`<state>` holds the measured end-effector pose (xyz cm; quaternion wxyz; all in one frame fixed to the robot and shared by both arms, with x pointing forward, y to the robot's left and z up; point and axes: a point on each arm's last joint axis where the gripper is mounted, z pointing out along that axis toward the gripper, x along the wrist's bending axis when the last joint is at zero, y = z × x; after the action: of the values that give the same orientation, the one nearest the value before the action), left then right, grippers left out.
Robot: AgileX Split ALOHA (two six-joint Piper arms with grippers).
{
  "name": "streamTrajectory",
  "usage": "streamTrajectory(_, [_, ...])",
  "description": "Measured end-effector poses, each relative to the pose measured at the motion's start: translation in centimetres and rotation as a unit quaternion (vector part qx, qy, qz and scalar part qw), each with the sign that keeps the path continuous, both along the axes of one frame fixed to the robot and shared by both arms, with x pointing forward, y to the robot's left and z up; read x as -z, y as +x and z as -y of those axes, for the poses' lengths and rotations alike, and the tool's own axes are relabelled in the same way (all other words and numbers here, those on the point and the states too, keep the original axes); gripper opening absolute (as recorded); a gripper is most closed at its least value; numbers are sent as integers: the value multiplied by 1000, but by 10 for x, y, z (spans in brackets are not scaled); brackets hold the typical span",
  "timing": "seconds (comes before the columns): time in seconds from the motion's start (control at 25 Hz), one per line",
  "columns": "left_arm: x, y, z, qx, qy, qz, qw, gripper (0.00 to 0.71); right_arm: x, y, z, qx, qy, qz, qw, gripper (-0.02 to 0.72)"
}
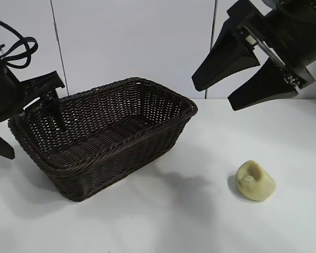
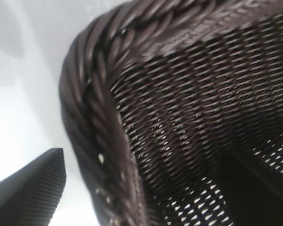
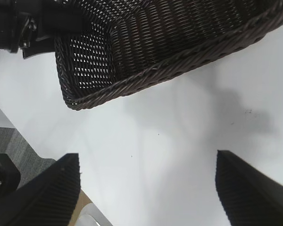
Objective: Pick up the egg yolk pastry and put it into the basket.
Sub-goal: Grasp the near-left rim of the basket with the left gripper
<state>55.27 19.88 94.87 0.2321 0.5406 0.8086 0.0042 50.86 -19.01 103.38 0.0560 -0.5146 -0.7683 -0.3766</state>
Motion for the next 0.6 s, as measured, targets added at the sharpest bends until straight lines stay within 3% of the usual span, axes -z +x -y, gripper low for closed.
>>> streamTrajectory(0.44, [20, 0, 1, -4, 4, -41, 999, 623, 0, 0, 0, 0, 0, 1, 1000, 567])
streamTrajectory(0.52, [20, 0, 1, -5, 3, -42, 999, 555, 0, 0, 0, 0, 0, 1, 1000, 567])
streamTrajectory(0.6, [20, 0, 1, -5, 2, -42, 999, 423, 0, 0, 0, 0, 0, 1, 1000, 567])
